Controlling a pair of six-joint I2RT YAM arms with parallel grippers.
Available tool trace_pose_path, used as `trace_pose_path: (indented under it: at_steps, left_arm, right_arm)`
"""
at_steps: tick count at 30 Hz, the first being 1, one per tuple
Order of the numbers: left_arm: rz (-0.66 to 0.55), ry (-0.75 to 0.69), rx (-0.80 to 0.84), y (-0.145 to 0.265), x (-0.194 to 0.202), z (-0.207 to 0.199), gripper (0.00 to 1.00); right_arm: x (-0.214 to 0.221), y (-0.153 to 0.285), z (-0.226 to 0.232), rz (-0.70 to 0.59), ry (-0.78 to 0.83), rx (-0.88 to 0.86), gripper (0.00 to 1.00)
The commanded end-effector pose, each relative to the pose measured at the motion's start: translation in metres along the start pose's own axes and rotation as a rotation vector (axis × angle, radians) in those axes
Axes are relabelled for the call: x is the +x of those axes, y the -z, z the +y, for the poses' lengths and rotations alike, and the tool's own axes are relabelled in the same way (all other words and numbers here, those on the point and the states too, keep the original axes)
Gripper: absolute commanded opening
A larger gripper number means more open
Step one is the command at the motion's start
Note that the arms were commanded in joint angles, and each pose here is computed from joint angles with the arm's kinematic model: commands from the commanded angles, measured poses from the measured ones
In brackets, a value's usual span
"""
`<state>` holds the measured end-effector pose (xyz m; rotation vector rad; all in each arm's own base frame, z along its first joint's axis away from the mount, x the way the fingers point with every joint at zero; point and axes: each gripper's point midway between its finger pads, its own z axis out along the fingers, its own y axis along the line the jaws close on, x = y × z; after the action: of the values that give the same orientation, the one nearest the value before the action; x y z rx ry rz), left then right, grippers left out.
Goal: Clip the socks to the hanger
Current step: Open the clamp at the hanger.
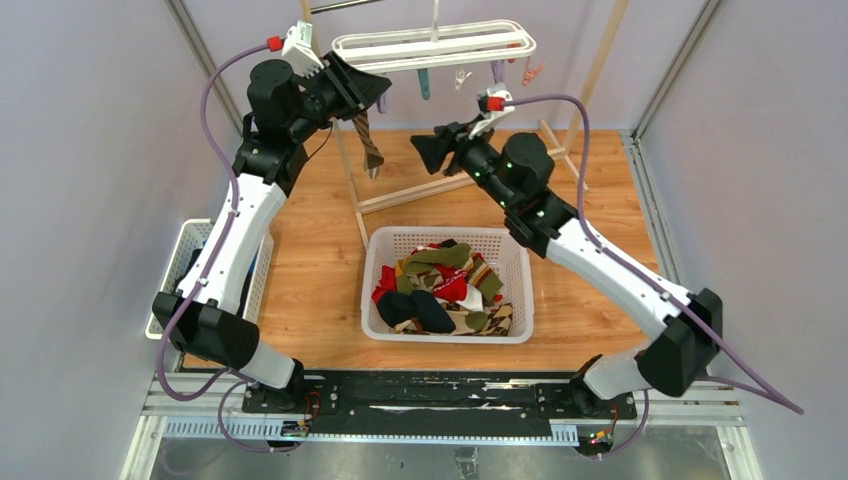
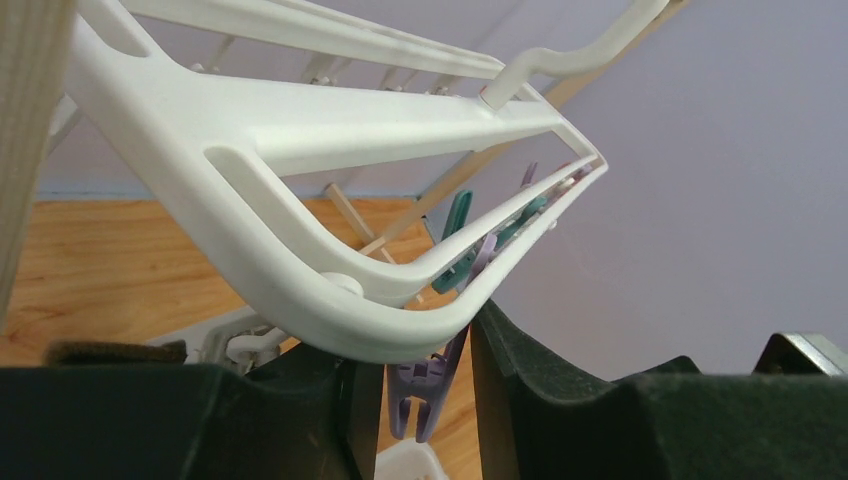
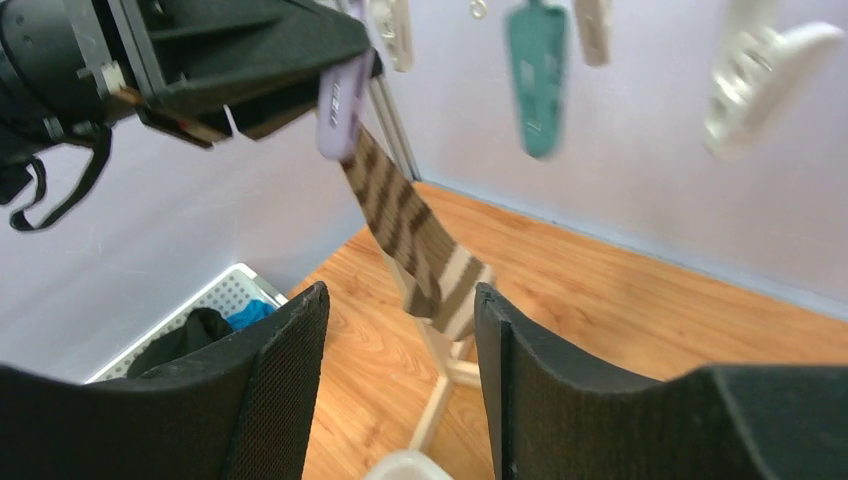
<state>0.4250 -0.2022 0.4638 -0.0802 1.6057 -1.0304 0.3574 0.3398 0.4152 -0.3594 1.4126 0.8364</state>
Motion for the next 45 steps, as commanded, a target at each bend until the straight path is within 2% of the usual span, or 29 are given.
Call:
trace_pose_path:
  at_steps: [1, 4, 9, 17, 25, 34, 40, 45]
  left_arm:
    - [-0.013, 0.054, -0.01, 0.006, -0.01, -0.003, 0.0]
    - [-0.003, 0.063, -0.001, 0.006, -0.007, -0.004, 0.0]
    - [-0.009, 0.044, -0.01, 0.01, -0.01, -0.005, 0.0]
    - [-0.009, 0.044, -0.023, 0.009, -0.009, -0.002, 0.0]
    - [-0.014, 0.036, -0.03, 0.008, -0.011, -0.001, 0.0]
    - [-0.019, 0.032, -0.059, 0.006, -0.011, 0.007, 0.0]
    - [-0.023, 0.027, -0.064, 0.007, -0.012, 0.007, 0.0]
    - [-0.025, 0.032, -0.064, 0.007, -0.011, 0.007, 0.0]
  right_arm:
    - [0.01, 0.033, -0.021, 0.021, 0.005, 0.082, 0.54]
    - [0.012, 0.042, -0.029, 0.024, -0.009, 0.101, 0.55]
    - [0.006, 0.031, -0.027, 0.011, -0.067, 0.091, 0.55]
    - [-0.026, -0.031, -0.004, -0.096, -0.136, -0.003, 0.51]
    - [-0.027, -0.07, 0.003, -0.106, -0.13, -0.03, 0.48]
    - [-0.017, -0.073, 0.013, -0.093, -0.139, -0.08, 0.47]
    - [-0.034, -0.049, 0.004, -0.16, -0.113, -0.003, 0.46]
    - [-0.036, -0.051, 0.019, -0.156, -0.114, -0.054, 0.46]
